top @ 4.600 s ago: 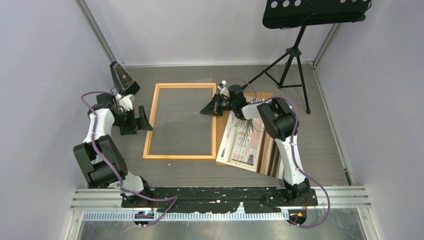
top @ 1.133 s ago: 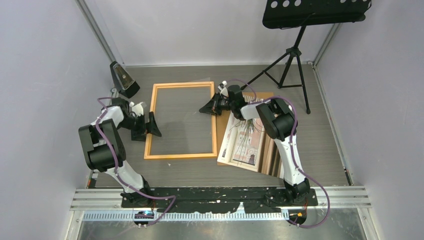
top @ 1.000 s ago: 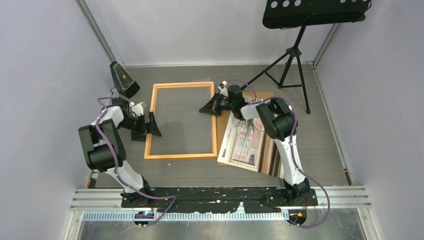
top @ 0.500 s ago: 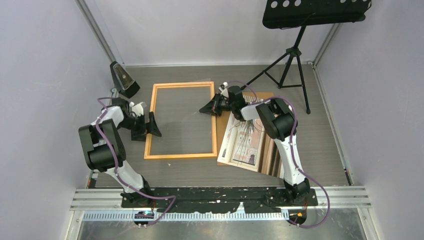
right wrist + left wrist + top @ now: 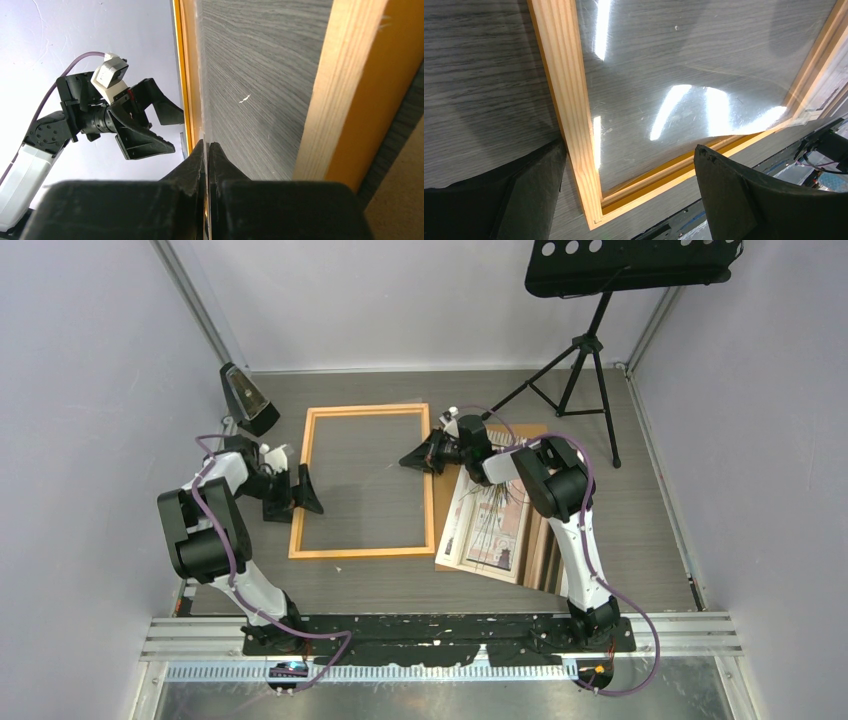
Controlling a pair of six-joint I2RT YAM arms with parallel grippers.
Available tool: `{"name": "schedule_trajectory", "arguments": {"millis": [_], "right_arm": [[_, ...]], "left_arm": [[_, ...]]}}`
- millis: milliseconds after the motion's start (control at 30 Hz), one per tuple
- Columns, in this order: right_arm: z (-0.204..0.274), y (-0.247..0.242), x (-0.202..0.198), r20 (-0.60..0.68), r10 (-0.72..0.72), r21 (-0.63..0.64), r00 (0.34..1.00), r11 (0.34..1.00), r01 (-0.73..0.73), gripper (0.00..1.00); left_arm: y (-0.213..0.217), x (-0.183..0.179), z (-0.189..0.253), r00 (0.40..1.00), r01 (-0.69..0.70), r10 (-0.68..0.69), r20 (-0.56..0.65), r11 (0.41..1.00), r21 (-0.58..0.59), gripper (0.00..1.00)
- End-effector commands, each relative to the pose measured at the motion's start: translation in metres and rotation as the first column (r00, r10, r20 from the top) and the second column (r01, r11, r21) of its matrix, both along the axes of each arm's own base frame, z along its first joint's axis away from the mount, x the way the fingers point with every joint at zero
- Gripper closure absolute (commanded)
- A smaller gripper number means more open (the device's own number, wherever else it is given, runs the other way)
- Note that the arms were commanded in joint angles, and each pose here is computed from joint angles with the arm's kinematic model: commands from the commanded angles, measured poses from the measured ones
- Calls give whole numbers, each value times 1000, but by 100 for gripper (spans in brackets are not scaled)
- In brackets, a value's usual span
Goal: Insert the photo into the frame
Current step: Place the photo frame item in the photo frame.
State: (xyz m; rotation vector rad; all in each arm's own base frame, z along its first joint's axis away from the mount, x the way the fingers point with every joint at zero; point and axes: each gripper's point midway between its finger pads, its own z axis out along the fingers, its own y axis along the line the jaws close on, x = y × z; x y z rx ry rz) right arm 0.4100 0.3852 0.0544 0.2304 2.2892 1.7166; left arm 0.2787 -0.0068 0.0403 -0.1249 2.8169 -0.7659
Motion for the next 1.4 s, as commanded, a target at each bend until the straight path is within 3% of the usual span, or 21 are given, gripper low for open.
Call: {"name": "schedule_trajectory", "arguments": {"millis": [0, 1367], "right_arm": [[12, 12, -9, 27, 41, 41, 999, 998, -42, 94], [-8, 8, 1, 102, 103, -162, 989, 983, -85, 94]], "left_arm": [[-21, -3, 1, 1000, 18, -20, -14, 995, -101, 6], [-29, 1, 9, 998, 56, -56, 18, 997, -43, 5]]}}
